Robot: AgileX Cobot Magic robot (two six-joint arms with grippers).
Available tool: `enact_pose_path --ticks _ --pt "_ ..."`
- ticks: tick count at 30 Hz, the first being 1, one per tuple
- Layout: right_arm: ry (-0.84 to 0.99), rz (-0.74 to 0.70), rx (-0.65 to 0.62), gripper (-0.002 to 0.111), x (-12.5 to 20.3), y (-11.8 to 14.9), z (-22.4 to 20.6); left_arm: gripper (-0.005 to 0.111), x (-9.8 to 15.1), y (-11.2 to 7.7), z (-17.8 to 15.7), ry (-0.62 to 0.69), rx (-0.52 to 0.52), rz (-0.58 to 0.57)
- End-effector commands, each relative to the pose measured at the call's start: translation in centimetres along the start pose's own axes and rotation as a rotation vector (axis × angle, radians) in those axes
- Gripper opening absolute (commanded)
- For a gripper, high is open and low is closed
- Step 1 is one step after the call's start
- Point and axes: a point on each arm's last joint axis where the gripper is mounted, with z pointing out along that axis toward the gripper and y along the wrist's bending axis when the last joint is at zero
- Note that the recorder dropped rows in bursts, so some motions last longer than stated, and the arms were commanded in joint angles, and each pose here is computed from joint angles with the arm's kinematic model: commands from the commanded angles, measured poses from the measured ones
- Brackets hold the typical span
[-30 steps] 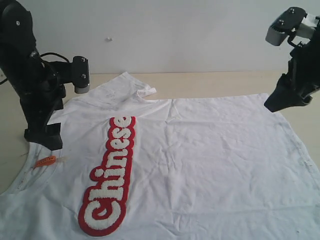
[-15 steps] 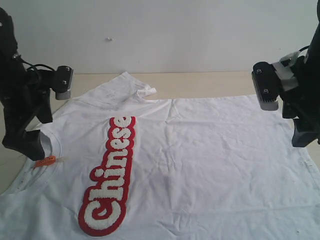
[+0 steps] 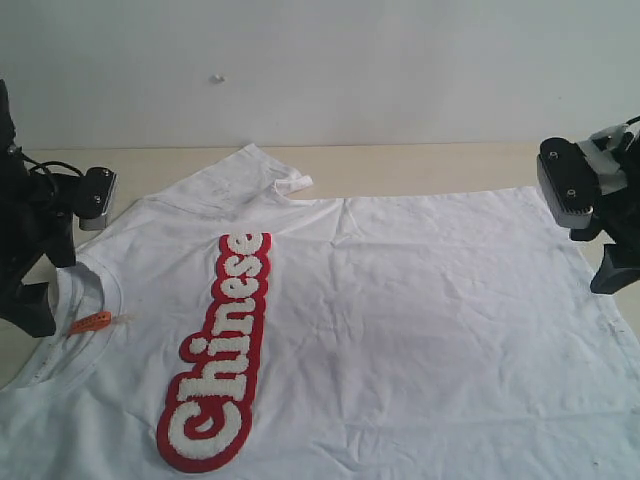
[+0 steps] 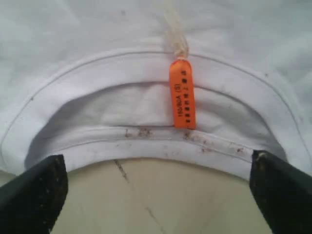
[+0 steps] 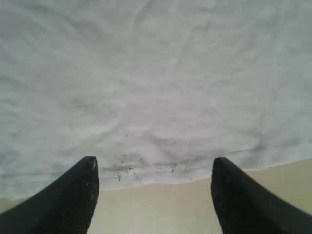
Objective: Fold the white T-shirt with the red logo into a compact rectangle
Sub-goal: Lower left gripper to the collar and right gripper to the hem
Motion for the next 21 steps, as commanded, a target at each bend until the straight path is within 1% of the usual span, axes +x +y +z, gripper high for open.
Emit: enact_pose_path --ticks 1,5,7,8,12,18,21 --pt "0.021 -0.006 -0.007 0.064 0.9 -0.4 1.7 0.097 -0.3 0.2 0.3 -0.014 -0.021 0.005" --pt "0.036 0.01 -0.031 0.064 1.1 -0.6 4.1 0.097 -0.5 0.2 0.4 -0.013 -0.023 0.012" --pt "0.066 0.002 -0.028 0.064 1.4 -0.7 4.4 0.097 -0.5 0.0 0.7 -0.012 -0.02 0.015" --pt "0.074 0.012 -0.008 0.064 1.5 -0.9 4.4 0.097 -0.5 0.0 0.8 -0.011 -0.027 0.016" --pt "0.064 0.026 0.007 0.064 1.4 -1.0 4.2 0.097 -0.4 0.0 1.1 -0.016 -0.047 0.011" --pt "0.056 0.08 0.083 0.064 1.2 -1.1 2.2 0.097 -0.4 0.0 1.1 -0.016 -0.047 0.003" --pt "0.056 0.08 0.082 0.064 1.2 -1.1 2.0 0.097 -0.4 0.0 1.1 -0.016 -0.046 -0.001"
